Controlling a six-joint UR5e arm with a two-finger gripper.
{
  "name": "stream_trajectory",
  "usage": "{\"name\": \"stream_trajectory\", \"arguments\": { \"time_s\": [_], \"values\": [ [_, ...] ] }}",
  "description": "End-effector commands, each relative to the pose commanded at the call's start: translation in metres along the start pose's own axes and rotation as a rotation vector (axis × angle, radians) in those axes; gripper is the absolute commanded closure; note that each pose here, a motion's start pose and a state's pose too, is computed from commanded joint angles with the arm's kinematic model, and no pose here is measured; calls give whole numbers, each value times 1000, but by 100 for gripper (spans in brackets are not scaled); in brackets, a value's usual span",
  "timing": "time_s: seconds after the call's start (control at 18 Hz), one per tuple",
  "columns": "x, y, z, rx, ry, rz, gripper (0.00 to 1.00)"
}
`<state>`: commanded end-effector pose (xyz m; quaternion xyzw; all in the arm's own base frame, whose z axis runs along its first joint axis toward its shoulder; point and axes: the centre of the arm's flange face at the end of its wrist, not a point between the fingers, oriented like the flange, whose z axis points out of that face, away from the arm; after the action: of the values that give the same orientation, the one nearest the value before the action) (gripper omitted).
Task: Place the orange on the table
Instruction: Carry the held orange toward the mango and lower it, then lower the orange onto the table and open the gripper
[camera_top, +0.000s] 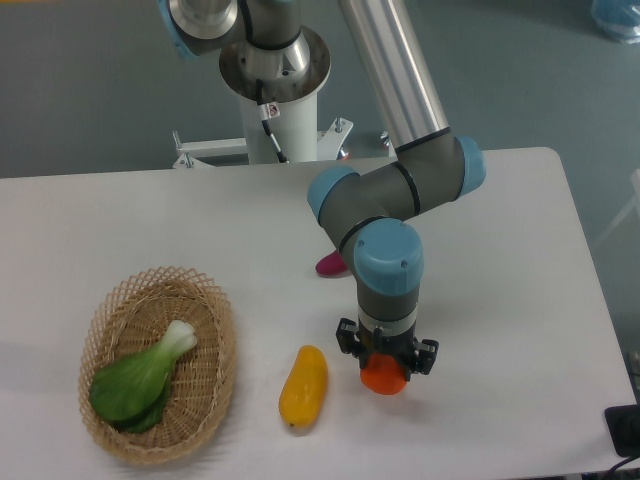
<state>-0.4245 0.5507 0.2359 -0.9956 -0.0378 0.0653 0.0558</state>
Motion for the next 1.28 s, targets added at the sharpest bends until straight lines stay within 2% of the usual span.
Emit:
{"name": "stream_trajectory", "arguments": {
  "time_s": [0.78,1.28],
  "values": [
    [2,1,9,-13,9,2,34],
    [2,2,12,-18,12,2,27]
  ]
}}
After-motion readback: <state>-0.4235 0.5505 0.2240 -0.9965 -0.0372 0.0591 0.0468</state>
